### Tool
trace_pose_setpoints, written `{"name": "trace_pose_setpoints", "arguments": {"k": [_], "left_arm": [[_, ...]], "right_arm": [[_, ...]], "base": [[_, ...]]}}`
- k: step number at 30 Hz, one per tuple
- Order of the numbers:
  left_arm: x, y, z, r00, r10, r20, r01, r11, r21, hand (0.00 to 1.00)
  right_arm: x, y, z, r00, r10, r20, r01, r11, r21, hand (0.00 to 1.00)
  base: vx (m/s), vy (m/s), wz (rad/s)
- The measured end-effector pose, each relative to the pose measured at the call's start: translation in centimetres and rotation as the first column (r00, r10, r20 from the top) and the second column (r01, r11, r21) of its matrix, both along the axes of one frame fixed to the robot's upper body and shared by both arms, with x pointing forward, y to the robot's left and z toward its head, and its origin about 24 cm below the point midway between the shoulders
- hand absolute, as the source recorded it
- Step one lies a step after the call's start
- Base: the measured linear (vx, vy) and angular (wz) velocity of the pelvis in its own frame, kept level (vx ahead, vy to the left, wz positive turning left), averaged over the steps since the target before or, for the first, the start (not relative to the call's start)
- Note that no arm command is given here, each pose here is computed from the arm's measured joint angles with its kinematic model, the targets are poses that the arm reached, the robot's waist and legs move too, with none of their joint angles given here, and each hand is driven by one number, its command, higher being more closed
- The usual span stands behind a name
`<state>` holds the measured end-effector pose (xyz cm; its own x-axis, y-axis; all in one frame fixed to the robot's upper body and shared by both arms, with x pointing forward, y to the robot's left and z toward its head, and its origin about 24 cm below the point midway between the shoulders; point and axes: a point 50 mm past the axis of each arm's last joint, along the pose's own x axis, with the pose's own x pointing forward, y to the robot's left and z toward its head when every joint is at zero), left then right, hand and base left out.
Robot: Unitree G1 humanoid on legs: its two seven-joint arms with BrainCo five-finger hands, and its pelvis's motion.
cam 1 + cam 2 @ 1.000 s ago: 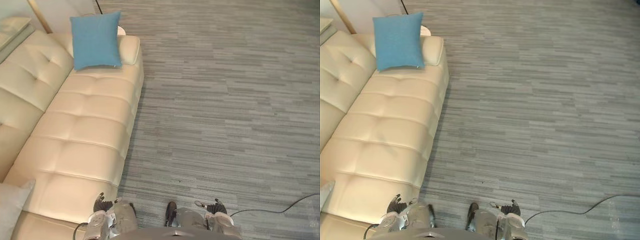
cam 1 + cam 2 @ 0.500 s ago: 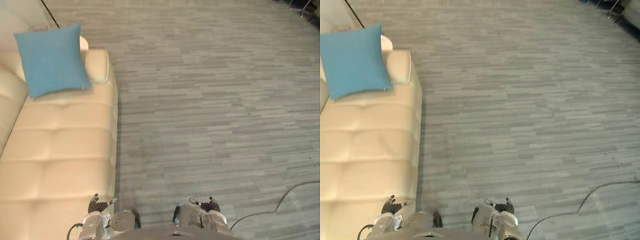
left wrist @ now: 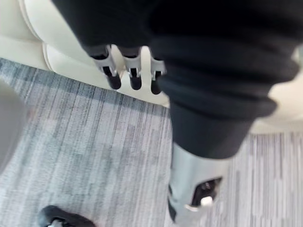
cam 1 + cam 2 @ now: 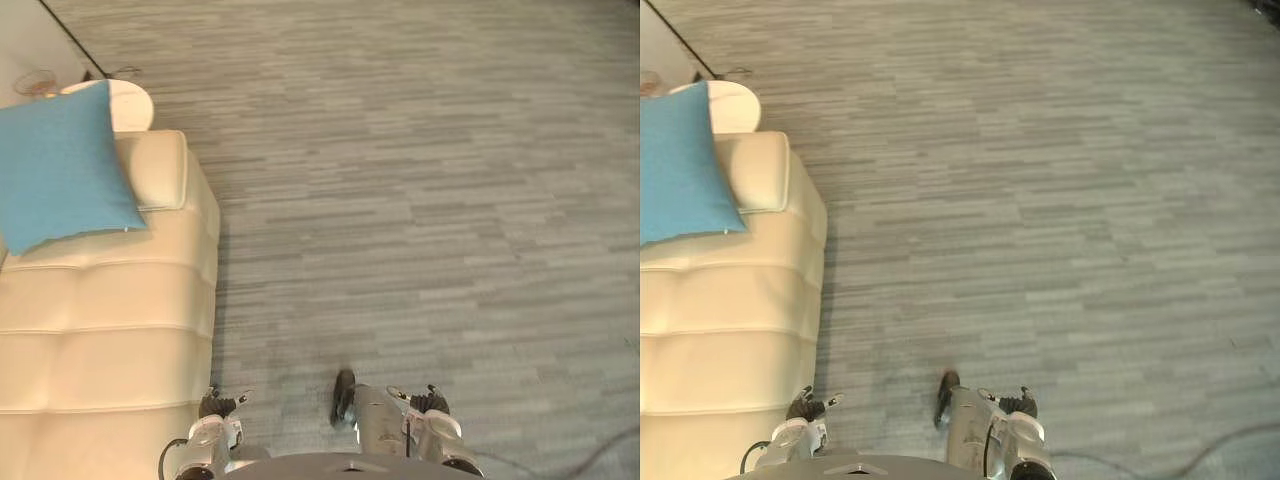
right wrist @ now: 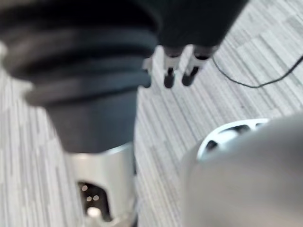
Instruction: Pick up cushions and gather them together orderly.
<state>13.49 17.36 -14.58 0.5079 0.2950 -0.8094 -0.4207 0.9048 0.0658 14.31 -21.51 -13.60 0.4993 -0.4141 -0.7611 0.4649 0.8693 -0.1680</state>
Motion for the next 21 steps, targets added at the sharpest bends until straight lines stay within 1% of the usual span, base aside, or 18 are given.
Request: {"name": "trace_pose_setpoints", "arguments": {"k": [2, 6, 10, 13, 15, 18, 21], "left_arm": [[0.3, 0.3, 0.3, 1.000, 0.015, 0.021, -0.015, 1.000, 0.006, 0.00], [0.6, 0.9, 0.6, 0.999, 0.006, 0.041, -0.008, 1.000, 0.027, 0.00], [-0.1, 0.8, 0.3, 1.000, 0.020, 0.023, -0.020, 1.000, 0.015, 0.00], [-0.2, 2.0, 0.4, 0.999, 0.036, 0.021, -0.037, 0.999, 0.040, 0.00], [-0.4, 1.9, 0.3, 0.999, 0.040, 0.014, -0.041, 0.999, 0.034, 0.00], [-0.8, 2.1, 0.0, 1.000, -0.014, -0.022, 0.015, 0.999, 0.051, 0.00], [-1.2, 2.0, -0.2, 0.999, -0.022, -0.032, 0.023, 0.998, 0.051, 0.00]], "right_arm": [[-0.2, -0.1, 0.0, 1.000, -0.004, 0.002, 0.004, 1.000, -0.003, 0.00], [-0.7, 0.6, -0.3, 1.000, -0.005, -0.009, 0.005, 1.000, 0.016, 0.00], [-1.0, 0.6, -0.4, 1.000, -0.008, -0.022, 0.008, 1.000, 0.017, 0.00], [-1.1, 2.4, -0.7, 1.000, -0.020, -0.025, 0.021, 0.997, 0.069, 0.00], [-0.9, 2.4, -0.7, 1.000, -0.018, -0.022, 0.019, 0.997, 0.070, 0.00], [-1.1, 2.5, -0.7, 1.000, 0.004, -0.026, -0.003, 0.998, 0.062, 0.00], [-0.9, 1.9, -0.5, 0.999, 0.027, -0.020, -0.026, 0.999, 0.038, 0.00]], "base": [[0.41, -0.031, 0.21], [0.36, 0.039, 0.37], [0.46, 0.192, 0.24], [0.44, 0.152, 0.33], [0.53, 0.214, 0.07], [0.39, 0.103, 0.20], [0.40, -0.034, 0.45]]}}
